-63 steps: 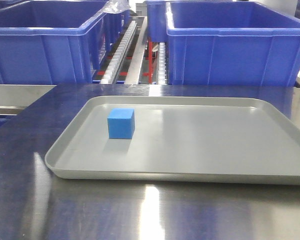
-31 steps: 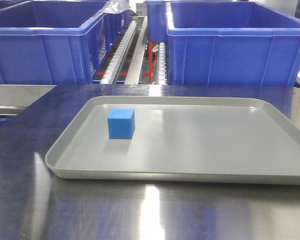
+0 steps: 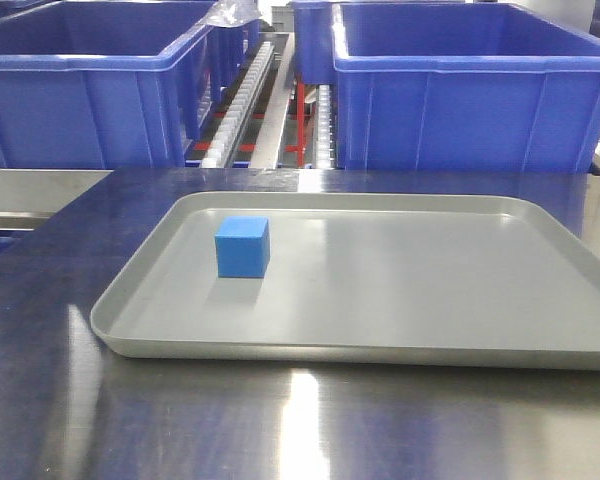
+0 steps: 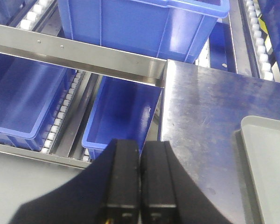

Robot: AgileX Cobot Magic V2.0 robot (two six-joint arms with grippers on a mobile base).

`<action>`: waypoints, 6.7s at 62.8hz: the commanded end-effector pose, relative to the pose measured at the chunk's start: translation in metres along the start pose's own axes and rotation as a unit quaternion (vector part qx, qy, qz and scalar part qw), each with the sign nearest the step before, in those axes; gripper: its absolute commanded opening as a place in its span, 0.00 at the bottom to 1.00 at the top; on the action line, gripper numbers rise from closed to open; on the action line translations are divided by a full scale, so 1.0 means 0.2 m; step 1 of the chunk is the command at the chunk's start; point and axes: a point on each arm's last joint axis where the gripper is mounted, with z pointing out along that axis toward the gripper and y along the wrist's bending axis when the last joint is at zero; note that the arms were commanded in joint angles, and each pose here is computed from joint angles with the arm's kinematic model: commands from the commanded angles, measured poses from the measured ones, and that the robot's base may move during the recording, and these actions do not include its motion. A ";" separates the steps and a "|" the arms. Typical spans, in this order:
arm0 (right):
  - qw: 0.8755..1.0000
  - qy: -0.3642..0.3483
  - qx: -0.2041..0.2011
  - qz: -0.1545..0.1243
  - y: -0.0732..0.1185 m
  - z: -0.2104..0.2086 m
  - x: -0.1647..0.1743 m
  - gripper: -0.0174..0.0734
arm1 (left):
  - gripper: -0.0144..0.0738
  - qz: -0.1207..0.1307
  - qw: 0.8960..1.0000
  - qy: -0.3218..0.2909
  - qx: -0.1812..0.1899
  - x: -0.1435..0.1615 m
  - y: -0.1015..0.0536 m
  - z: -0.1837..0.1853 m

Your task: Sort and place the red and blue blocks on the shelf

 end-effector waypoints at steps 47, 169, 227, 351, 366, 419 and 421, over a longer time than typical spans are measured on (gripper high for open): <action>0.999 -0.052 0.000 -0.008 0.01 -0.02 -0.08 0.25 | 0.63 -0.031 0.994 0.104 -0.016 -0.13 -0.05 0.25; 0.999 -0.052 0.000 -0.008 0.01 -0.02 -0.08 0.25 | 0.78 0.063 0.955 0.229 0.180 -0.12 -0.98 0.73; 0.999 -0.052 0.000 -0.008 0.01 -0.02 -0.08 0.25 | 0.78 0.082 0.932 0.307 0.175 0.17 -1.12 0.86; 0.999 -0.052 0.000 -0.008 0.01 -0.02 -0.08 0.25 | 0.30 0.059 0.973 0.192 0.111 -0.36 -0.74 0.66; 0.999 -0.052 0.000 -0.008 0.01 -0.02 -0.08 0.25 | 0.30 0.031 0.985 0.147 0.085 -0.43 -0.55 0.49; 0.999 -0.052 0.000 -0.008 0.01 -0.02 -0.08 0.25 | 0.30 -0.026 0.999 0.036 0.030 -0.10 -0.09 -0.03; 0.999 -0.052 0.000 -0.008 0.01 -0.02 -0.08 0.25 | 0.30 -0.027 0.999 0.034 0.029 -0.09 -0.08 -0.04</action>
